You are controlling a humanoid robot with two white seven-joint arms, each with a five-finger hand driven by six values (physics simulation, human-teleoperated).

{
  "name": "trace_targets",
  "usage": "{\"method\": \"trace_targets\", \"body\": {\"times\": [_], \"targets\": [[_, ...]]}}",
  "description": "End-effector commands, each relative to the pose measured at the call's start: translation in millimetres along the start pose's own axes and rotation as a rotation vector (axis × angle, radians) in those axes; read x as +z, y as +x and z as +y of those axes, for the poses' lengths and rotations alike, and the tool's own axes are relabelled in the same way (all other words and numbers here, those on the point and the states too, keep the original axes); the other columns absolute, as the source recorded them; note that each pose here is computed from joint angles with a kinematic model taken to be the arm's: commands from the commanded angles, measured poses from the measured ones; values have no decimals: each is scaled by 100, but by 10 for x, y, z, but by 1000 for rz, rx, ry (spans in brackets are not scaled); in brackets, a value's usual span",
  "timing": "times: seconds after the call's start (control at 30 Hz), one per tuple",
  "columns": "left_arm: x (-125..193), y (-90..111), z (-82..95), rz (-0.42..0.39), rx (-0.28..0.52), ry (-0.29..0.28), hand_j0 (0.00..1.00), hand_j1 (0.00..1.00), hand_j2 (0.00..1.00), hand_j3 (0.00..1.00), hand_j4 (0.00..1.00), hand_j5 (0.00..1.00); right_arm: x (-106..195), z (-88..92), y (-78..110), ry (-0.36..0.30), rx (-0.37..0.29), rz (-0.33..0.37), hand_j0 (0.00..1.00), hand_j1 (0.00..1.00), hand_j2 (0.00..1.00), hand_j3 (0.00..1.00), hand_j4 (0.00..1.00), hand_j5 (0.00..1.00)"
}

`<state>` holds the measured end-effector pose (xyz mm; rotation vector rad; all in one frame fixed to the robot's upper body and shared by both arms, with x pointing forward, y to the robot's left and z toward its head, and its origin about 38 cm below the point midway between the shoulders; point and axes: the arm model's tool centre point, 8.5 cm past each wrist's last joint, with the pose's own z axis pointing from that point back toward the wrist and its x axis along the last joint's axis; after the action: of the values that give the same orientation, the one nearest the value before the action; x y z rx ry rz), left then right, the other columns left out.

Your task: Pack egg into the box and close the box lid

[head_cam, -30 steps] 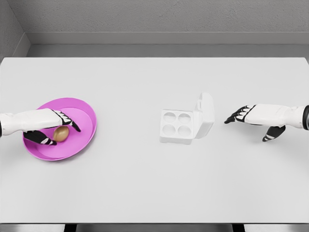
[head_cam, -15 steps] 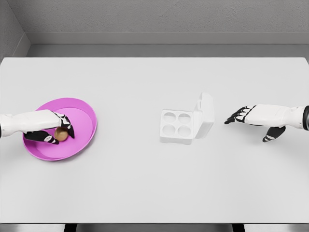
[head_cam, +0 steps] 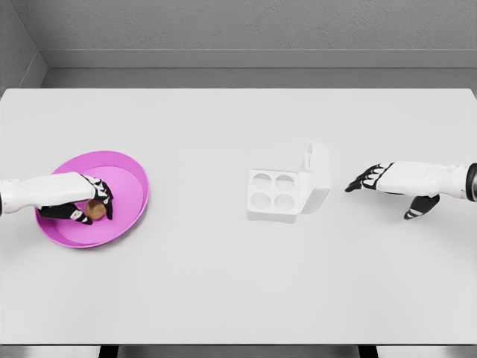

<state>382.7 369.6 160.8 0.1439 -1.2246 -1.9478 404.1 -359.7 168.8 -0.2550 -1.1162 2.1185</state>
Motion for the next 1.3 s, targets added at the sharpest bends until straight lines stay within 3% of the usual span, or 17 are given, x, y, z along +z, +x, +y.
{"method": "trace_targets", "body": {"times": [0.0, 0.4, 1.27], "targets": [[41, 91, 83, -26, -19, 9, 49, 49, 49, 49, 49, 49, 3, -8, 4, -4, -3, -1, 100, 100, 100, 100, 100, 100], [-77, 445, 420, -128, -111, 74, 49, 49, 49, 49, 49, 49, -7, 2, 13, 0, -3, -4, 100, 100, 100, 100, 100, 100], [-643, 936, 682, -309, -150, 178, 49, 49, 49, 49, 49, 49, -12, -21, 42, -2, 7, -12, 100, 100, 100, 100, 100, 100]]}}
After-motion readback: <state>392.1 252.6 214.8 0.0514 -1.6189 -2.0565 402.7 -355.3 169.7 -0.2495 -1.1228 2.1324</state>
